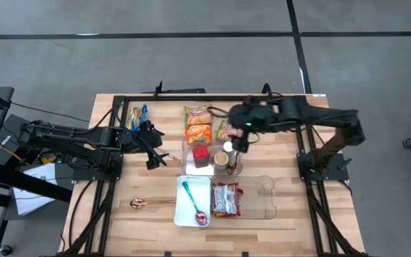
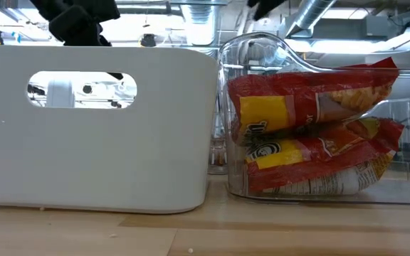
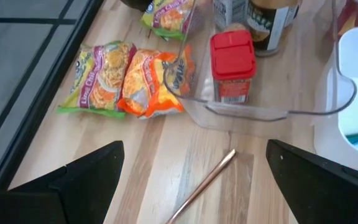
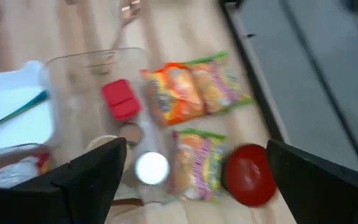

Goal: Pick & Place Food Item
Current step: Put the top green noodle pack into the bottom transparent bin

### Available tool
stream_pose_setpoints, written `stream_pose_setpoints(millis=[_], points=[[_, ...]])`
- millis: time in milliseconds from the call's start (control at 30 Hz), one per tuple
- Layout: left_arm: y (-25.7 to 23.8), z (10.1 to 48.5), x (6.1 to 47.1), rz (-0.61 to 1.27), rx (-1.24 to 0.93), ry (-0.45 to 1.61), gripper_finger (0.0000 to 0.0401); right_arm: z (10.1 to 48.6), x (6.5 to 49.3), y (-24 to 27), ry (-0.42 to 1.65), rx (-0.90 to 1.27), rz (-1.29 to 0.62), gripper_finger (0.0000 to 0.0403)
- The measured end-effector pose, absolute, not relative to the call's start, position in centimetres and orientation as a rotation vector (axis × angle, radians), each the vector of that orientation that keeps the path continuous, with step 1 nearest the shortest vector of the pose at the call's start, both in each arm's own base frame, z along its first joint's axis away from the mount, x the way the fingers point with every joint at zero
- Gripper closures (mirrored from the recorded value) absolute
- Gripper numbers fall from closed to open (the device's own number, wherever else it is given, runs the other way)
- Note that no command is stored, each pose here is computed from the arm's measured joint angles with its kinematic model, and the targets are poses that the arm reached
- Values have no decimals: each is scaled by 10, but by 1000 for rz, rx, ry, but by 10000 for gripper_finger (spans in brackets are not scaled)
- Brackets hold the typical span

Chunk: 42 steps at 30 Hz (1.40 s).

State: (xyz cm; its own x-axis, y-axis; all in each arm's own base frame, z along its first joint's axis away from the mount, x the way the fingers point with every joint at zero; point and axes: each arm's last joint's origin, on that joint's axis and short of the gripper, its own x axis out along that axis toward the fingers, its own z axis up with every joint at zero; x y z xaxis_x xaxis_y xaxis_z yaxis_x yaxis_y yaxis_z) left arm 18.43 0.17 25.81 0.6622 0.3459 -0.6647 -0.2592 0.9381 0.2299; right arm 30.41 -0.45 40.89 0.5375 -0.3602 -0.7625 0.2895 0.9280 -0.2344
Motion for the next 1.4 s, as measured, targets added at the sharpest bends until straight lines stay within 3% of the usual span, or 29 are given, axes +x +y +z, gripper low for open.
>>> stream_pose_setpoints(millis=[133, 333, 500, 667, 833, 1033, 1400], points=[[2, 257, 183, 343, 122, 789, 15, 405, 276, 3, 848, -67, -486, 24], [2, 261, 188, 331, 141, 734, 15, 361, 249, 9, 698, 3, -538, 24], [1, 268, 193, 317, 171, 654, 15, 334, 226, -17, 552, 148, -734, 24], [4, 272, 196, 322, 195, 604, 15, 343, 220, -54, 473, 266, -730, 25], [11, 275, 198, 358, 182, 581, 15, 365, 231, -98, 484, 273, -613, 36], [14, 275, 197, 374, 175, 583, 15, 374, 257, -162, 550, 321, -603, 60], [14, 275, 197, 376, 168, 582, 15, 300, 321, -267, 820, 599, -422, 88]])
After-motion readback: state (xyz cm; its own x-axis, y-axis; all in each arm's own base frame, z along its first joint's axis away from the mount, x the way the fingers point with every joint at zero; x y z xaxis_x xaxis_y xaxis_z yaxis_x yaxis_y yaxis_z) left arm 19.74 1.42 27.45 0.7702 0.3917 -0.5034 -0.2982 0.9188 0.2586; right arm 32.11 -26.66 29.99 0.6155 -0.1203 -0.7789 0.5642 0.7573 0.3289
